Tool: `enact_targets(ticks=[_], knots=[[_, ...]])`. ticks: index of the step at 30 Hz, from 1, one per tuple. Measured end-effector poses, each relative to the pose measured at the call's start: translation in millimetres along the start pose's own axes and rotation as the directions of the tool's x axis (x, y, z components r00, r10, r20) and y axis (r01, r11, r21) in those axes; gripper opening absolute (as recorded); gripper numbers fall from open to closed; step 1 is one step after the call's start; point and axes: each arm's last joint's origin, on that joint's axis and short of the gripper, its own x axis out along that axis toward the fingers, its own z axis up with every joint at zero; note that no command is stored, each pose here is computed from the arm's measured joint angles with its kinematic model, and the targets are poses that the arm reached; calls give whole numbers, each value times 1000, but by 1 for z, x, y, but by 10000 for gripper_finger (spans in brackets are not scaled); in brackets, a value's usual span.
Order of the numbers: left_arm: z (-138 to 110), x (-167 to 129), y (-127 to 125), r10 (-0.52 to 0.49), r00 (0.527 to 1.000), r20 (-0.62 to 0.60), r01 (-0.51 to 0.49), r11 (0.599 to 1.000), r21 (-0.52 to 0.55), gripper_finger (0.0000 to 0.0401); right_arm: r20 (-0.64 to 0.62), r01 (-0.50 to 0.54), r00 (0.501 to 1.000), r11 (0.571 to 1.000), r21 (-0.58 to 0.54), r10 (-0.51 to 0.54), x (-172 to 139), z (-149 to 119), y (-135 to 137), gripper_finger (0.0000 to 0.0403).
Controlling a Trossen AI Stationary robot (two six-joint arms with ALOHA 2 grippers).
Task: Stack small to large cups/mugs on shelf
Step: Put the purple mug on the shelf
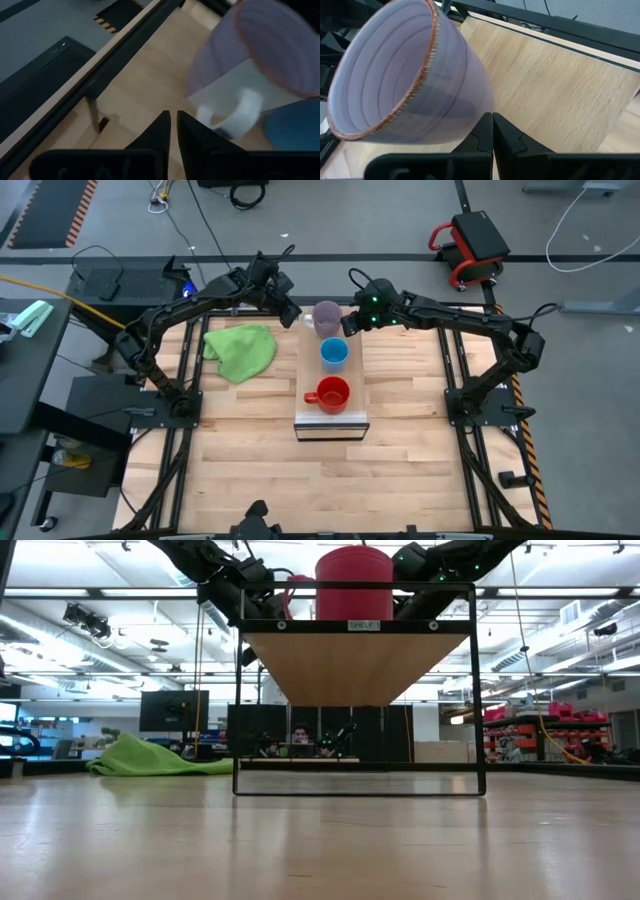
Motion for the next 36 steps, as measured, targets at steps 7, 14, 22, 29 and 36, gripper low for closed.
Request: enact_targets(ticks=[7, 14, 22, 29, 36], knots=[[-15, -10, 17, -29, 989, -142, 22, 998, -54, 33, -5, -6, 1000, 1000, -6, 6, 0, 0, 0, 6], [-18, -8, 6, -146, 975, -169, 143, 989, -32, 60, -3, -3, 1000, 1000, -18, 3, 0, 1, -1, 10], [-10, -2, 1, -141, 985, -99, 142, 990, 5, 99, -3, -4, 1000, 1000, -21, 4, 0, 1, -1, 11], [-4, 0, -2, -129, 991, -43, 129, 992, -2, 107, 0, -1, 1000, 1000, -21, 1, 0, 2, -3, 12], [-5, 4, -14, -151, 987, -55, 153, 988, 23, 106, 2, 5, 1000, 1000, -24, -5, -1, 2, -3, 13]])
